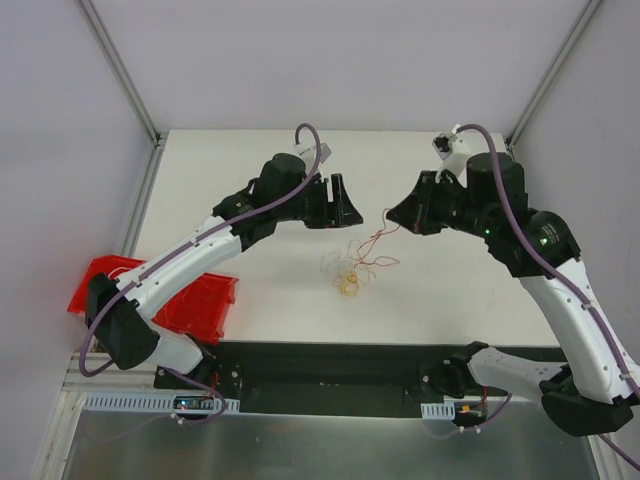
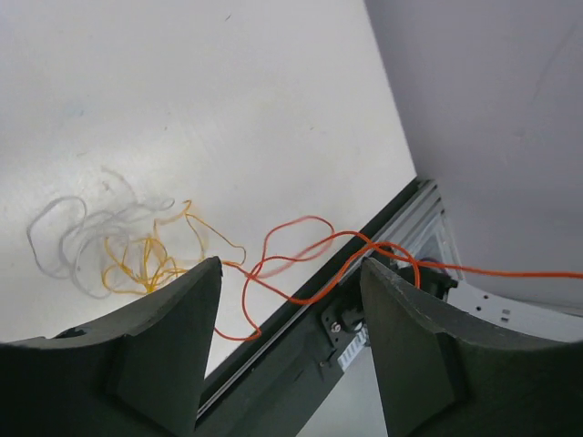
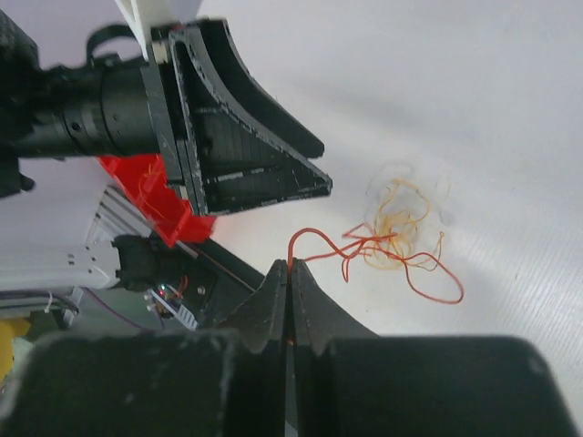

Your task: Untangle the cables

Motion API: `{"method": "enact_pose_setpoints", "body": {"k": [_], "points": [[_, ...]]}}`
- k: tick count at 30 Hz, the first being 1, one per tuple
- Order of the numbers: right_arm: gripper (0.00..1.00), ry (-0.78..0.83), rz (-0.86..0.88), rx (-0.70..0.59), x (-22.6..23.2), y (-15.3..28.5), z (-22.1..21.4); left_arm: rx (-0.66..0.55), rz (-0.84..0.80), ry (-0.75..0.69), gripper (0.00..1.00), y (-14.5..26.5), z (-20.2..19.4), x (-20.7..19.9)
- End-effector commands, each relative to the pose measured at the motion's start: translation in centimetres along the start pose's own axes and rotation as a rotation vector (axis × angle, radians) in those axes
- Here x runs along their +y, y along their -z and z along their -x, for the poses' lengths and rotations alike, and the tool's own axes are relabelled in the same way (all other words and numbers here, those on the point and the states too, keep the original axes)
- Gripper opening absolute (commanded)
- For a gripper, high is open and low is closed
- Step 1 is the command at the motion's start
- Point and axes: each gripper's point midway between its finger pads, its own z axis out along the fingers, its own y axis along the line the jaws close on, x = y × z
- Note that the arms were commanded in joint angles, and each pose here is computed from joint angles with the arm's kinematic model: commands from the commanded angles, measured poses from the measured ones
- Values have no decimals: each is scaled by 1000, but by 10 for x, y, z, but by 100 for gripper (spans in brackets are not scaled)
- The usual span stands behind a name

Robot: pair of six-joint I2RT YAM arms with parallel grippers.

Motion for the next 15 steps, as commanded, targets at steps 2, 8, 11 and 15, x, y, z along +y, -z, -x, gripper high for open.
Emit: {"method": "enact_pose_setpoints", "body": {"k": [2, 8, 11, 15], "points": [[0, 5, 47, -188, 25, 20, 66, -94, -137, 40, 63, 13, 28, -33], [0, -10, 132, -289, 50, 37, 100, 50, -174, 186, 66, -31, 10, -15], [0, -24, 152, -367, 57, 49, 117, 134, -121, 303, 64, -63, -2, 4], [0, -78, 221, -463, 76, 68, 147, 225, -101, 431, 65, -104, -9, 16]]}}
